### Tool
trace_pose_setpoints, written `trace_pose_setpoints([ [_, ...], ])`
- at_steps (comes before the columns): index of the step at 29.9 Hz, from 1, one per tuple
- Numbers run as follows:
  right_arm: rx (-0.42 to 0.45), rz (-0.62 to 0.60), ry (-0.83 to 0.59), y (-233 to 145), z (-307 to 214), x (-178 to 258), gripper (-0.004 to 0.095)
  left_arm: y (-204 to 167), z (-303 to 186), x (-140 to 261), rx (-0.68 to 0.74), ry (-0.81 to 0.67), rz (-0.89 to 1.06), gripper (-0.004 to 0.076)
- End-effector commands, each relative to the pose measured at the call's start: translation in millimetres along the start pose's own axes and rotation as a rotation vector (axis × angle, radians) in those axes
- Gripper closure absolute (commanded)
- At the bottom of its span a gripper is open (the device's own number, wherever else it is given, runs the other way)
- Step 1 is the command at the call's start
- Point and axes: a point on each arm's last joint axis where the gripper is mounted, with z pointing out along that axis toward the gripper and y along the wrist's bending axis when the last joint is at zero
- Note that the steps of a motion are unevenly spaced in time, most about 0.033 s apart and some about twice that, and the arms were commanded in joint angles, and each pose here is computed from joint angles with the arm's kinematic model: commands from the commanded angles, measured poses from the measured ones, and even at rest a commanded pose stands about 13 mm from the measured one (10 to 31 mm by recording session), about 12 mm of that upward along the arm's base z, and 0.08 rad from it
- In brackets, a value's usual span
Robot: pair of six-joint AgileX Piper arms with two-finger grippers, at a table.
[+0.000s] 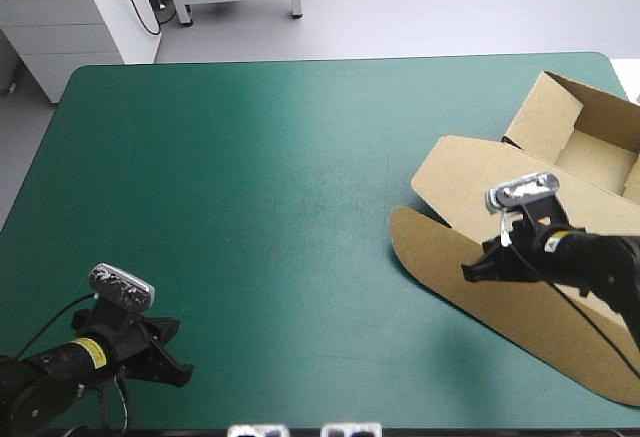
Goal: Fold the box
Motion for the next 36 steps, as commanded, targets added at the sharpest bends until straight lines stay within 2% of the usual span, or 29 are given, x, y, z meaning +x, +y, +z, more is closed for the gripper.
trace_pose_setpoints([
  [1,0.007,-0.009,-0.097,6,-16,18,0.0912,-1,-1,-6,0.014,-0.058,-0.019,0.0732],
  [7,0.003,-0.007,-0.101,14,-19,72,0.0913,0,11,6,0.015,-0.005,-0.029,0.0732],
  [14,-0.011,-0.003,-0.047,17,-10,110,0.0913,-2,13,9,0.038,0.013,-0.047,0.0732],
  [36,-0.012,0.007,-0.059,18,-11,110,0.0913,-2,13,9,0.035,0.013,-0.044,0.0732],
])
